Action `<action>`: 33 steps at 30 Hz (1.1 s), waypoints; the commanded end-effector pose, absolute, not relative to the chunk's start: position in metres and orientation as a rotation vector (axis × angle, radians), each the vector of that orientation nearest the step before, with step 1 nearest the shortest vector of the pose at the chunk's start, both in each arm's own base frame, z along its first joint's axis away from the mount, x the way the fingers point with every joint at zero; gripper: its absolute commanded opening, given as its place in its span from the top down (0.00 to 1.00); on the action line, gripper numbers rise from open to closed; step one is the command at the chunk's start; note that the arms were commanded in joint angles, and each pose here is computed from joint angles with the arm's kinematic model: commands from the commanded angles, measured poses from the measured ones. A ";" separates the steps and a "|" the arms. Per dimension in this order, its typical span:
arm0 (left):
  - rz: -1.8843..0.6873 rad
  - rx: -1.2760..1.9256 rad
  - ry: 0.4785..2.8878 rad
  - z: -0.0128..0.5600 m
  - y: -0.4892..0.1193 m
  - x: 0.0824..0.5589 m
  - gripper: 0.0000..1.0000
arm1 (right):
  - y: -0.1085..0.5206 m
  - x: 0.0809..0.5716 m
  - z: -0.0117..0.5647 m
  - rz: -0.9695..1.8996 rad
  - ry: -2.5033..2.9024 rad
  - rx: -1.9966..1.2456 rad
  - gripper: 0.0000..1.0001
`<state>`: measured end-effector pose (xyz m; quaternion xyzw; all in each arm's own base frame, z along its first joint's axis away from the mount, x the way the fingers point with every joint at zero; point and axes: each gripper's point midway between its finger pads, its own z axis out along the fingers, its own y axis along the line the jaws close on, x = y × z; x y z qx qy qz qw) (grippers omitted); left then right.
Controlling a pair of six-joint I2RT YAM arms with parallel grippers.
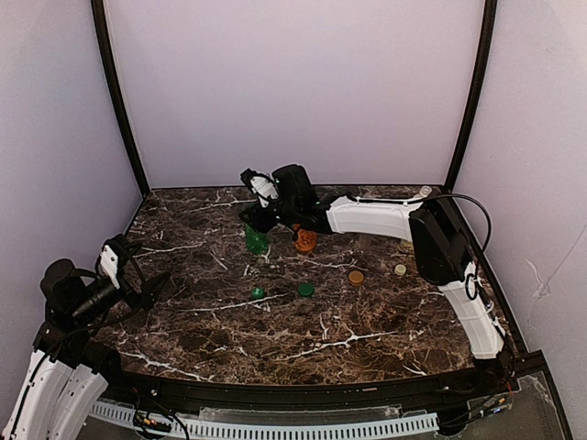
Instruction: Unscrew the bottle caps
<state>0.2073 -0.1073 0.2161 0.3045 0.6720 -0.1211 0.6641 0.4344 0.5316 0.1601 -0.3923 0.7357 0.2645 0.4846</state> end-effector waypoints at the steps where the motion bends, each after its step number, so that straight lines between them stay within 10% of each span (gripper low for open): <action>1: -0.289 0.708 1.512 0.212 -0.111 0.208 0.01 | 0.520 0.436 0.164 0.603 1.810 -0.950 0.43; 8: -0.299 0.718 1.512 0.211 -0.112 0.207 0.01 | 0.520 0.434 0.188 0.613 1.764 -0.954 0.33; 11: -0.298 0.720 1.516 0.210 -0.112 0.207 0.01 | 0.518 0.435 0.209 0.610 1.731 -0.939 0.03; 19: -0.278 0.723 1.530 0.206 -0.110 0.209 0.01 | 0.470 0.452 0.292 0.543 1.712 -0.852 0.02; 33: -0.225 0.700 1.542 0.205 -0.101 0.213 0.01 | 0.085 0.465 0.306 0.139 2.021 0.030 0.02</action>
